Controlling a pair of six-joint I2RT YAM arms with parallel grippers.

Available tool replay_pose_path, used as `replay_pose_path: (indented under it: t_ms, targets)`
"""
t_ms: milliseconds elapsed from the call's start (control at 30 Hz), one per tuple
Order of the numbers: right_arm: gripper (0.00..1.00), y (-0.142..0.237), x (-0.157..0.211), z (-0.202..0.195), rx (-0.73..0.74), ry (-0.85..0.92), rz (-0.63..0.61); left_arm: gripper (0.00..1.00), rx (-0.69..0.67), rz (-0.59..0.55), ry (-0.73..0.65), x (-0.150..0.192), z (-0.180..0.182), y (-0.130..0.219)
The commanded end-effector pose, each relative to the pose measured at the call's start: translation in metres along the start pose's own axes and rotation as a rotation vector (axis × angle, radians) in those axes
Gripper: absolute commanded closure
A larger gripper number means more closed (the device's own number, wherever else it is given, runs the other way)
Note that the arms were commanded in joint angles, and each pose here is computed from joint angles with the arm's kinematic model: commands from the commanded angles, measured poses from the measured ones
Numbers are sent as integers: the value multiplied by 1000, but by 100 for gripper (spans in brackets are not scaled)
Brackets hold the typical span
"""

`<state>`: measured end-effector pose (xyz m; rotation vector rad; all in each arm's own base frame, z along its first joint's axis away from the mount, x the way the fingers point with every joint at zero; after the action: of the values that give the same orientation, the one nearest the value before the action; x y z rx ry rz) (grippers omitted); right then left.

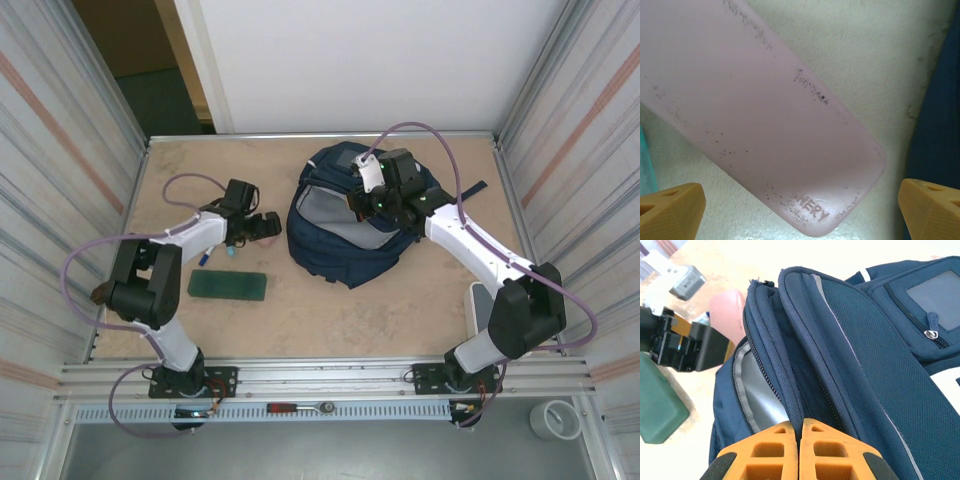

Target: Pack the student bag

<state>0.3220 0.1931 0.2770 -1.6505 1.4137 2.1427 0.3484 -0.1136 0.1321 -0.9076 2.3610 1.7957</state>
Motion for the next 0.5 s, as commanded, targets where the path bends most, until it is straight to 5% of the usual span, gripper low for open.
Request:
replay_pose_path:
  t_ms: [0,467]
  targets:
    - [100,5,-10,-1,-9,-10,-49,1,-10,9,14,-6,-3,-5]
    - [100,-1,-5,0,-23,-25,-30,1,-51,-9,-36,-47,-17,-36]
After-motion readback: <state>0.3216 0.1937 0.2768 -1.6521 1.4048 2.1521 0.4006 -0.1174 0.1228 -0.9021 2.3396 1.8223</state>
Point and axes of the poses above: each hand's point on the last joint's axis, 136 mm out from that joint toward the fingers, its own y axis back along the fingers, its own z axis along the line the jaws close on, x = y × z, the point moved 9 cm from there along y, back along the fingers, and after that the axes turned 14 degrees about y, right-handed, at the moved point
